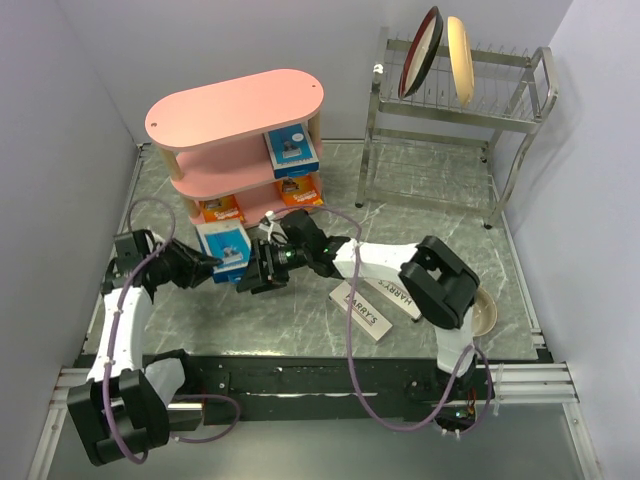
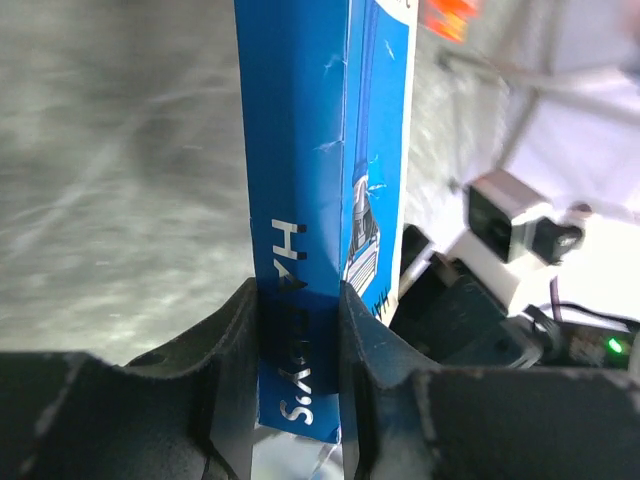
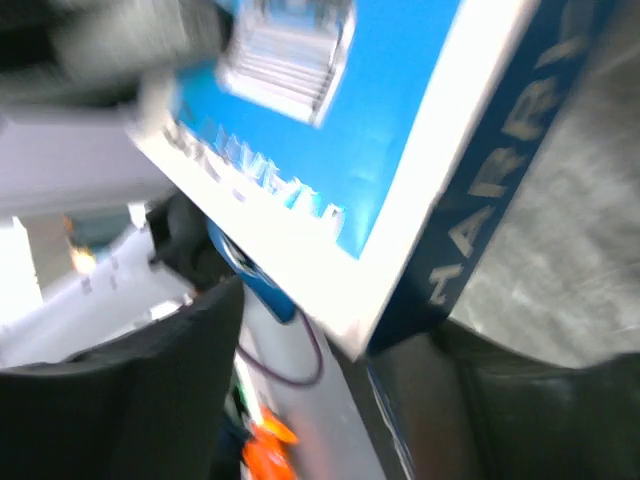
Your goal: Place and organize the shaving razors onto the shelf
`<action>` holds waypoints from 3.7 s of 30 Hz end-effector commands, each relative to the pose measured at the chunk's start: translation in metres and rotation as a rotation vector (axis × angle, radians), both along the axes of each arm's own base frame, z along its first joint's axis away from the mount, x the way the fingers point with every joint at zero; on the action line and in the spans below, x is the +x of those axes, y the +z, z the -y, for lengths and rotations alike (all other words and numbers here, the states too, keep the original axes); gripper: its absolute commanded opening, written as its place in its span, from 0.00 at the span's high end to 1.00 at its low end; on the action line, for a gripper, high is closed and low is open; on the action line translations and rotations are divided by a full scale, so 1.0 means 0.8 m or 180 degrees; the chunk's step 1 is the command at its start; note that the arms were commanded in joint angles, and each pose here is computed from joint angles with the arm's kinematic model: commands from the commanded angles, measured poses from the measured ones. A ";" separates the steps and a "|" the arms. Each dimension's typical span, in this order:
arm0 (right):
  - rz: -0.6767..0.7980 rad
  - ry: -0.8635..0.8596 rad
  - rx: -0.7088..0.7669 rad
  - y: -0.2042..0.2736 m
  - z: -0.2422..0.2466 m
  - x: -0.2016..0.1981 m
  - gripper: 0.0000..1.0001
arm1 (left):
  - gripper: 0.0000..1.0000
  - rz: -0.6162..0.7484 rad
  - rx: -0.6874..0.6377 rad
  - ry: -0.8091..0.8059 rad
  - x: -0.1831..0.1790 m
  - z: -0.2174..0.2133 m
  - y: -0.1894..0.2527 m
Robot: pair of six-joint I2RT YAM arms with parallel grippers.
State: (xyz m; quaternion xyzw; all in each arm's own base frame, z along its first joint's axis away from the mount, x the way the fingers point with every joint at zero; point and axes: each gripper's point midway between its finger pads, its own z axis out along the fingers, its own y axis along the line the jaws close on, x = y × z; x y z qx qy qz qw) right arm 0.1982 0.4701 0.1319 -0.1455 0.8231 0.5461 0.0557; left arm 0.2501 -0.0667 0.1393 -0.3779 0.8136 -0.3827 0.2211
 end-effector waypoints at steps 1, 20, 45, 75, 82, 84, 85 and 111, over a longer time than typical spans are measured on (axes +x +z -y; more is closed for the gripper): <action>0.0721 0.0264 0.0304 0.079 0.029 -0.005 0.26 | 0.83 0.0461 -0.0264 -0.0800 -0.012 0.035 0.058; 0.1590 -0.0124 0.0028 0.139 0.193 0.064 0.16 | 0.82 0.1523 0.0122 -0.1219 0.022 0.026 0.176; 0.1437 -0.0637 0.0059 0.135 0.239 0.098 0.15 | 0.71 0.1146 -0.0184 -0.0265 0.177 -0.087 0.152; 0.1476 -0.0691 0.0021 0.135 0.244 0.098 0.13 | 0.01 0.0834 -0.0166 0.0006 0.144 -0.083 0.132; 0.1454 -0.0692 0.0038 0.133 0.243 0.096 0.13 | 0.07 0.0791 -0.0187 -0.0005 0.136 -0.079 0.125; 0.1438 -0.0710 0.0032 0.131 0.245 0.097 0.13 | 0.09 0.0769 -0.0192 -0.0007 0.135 -0.078 0.124; 0.1445 -0.0711 0.0044 0.132 0.244 0.096 0.13 | 0.10 0.0778 -0.0193 -0.0017 0.134 -0.078 0.124; 0.1375 -0.0820 -0.0053 0.117 0.247 0.105 0.11 | 0.48 0.0858 -0.0613 -0.0283 0.157 -0.043 0.135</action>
